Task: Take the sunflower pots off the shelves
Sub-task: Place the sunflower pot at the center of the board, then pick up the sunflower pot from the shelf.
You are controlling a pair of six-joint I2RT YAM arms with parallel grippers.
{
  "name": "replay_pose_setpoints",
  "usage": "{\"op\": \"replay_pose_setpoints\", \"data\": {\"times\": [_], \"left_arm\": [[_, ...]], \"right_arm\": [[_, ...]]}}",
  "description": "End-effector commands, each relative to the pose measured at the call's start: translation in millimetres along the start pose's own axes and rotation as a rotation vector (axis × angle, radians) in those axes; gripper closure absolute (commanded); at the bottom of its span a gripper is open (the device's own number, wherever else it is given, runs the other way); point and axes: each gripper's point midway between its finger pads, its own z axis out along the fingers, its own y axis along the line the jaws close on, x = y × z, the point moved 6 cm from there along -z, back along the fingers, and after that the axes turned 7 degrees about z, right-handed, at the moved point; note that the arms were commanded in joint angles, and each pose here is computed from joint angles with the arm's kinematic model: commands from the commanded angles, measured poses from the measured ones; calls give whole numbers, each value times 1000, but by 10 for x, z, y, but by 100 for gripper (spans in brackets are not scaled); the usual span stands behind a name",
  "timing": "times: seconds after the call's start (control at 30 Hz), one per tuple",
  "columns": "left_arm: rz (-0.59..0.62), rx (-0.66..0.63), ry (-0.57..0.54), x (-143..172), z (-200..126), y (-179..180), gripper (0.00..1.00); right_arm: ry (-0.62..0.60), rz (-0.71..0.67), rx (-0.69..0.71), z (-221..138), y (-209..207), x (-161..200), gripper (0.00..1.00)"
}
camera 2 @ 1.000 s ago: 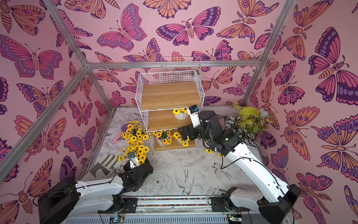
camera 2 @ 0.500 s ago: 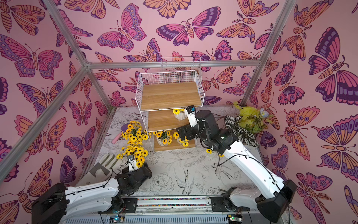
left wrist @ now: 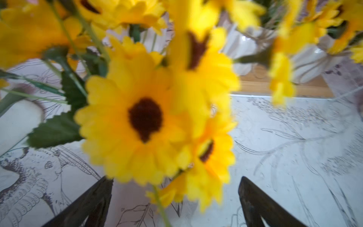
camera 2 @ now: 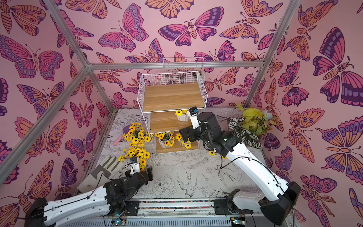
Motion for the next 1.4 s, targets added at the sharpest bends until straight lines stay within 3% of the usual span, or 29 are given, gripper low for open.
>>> {"op": "replay_pose_setpoints", "data": {"times": [0.0,0.27,0.63,0.93,1.1,1.37], "left_arm": [[82,92,-25,-97,-135,-64,0],[89,207,-216,-723,-511,-237,0],[79,206,-342,-1587,-539,-577,0],[72,243,-331,-2150,-350,-658,0],[51,224,-329,-2343,-213,-665,0],[12,196,-313,-2585,13,-533,0]], "right_arm": [[-22,-31,7,-101,34,-34,1],[-86,-86,26,-14,61,258,1],[-268,-146,63,211,39,308,1],[-341,-150,135,355,-5,209,1],[-398,-159,170,470,-21,165,1],[-392,-184,198,714,-5,146,1]]}}
